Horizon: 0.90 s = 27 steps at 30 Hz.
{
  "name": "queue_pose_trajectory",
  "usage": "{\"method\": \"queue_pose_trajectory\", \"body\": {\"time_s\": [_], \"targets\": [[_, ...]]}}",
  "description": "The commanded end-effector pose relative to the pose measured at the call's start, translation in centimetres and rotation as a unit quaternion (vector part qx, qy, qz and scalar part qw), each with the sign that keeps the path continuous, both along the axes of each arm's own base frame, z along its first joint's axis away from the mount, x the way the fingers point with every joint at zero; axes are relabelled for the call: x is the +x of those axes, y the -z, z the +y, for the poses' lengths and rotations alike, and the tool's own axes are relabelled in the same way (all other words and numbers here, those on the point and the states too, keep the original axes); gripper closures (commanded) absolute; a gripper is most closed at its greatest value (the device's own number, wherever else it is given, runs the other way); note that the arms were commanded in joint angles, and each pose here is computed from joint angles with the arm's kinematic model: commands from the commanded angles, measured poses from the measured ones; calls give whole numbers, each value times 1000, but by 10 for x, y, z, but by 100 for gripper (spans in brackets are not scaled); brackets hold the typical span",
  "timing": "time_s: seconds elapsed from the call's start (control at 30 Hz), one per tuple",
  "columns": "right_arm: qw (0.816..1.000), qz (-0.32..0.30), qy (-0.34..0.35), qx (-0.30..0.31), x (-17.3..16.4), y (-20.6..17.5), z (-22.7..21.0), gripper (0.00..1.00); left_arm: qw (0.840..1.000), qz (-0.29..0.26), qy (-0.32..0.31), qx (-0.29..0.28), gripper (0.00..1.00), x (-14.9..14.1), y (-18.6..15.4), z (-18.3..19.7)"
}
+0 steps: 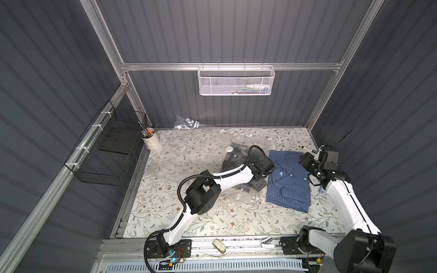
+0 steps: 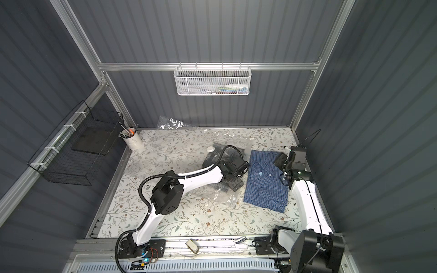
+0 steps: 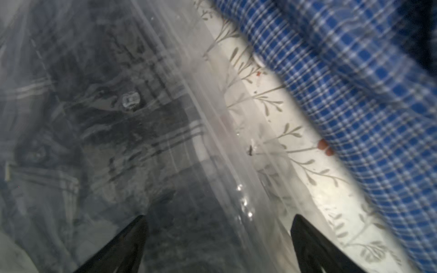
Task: Take the shirt out of the vacuum bag
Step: Open the vacuum bag at the center of the board.
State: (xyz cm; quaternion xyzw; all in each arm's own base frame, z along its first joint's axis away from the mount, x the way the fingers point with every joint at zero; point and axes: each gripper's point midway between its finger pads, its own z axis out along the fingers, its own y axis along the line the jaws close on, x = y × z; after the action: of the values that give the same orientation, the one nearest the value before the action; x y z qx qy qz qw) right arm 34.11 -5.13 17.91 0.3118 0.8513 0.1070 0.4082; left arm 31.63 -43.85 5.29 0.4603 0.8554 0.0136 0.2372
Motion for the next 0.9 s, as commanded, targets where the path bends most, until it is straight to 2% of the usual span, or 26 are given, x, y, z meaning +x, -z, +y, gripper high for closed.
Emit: {"method": "queue_pose_trajectory", "body": {"time_s": [0.0, 0.13, 0.3, 0.4, 0.63, 0.67, 0.73, 0.87], "targets": [[1000, 4, 1, 16, -1, 12, 3, 36, 998, -49, -33, 25, 10, 21, -10, 9], [1000, 12, -14, 13, -3, 17, 8, 37, 996, -72, -47, 29, 21, 29, -22, 13], [996, 20, -76, 37, 2, 24, 32, 37, 994, -86, -58, 19, 38, 32, -39, 14], [992, 21, -109, 54, 7, 32, 51, 36, 994, -88, -63, 4, 53, 31, -52, 13], [976, 24, -166, 135, 24, 54, 98, 36, 993, -90, -72, -15, 96, 30, -67, 14], [973, 23, -173, 152, 27, 58, 104, 36, 993, -94, -73, -18, 100, 30, -71, 14], [968, 25, -182, 172, 32, 66, 114, 36, 992, -102, -75, -23, 100, 32, -79, 15], [964, 46, -194, 179, 41, 82, 130, 36, 990, -112, -76, -47, 100, 35, -96, 8]]}}
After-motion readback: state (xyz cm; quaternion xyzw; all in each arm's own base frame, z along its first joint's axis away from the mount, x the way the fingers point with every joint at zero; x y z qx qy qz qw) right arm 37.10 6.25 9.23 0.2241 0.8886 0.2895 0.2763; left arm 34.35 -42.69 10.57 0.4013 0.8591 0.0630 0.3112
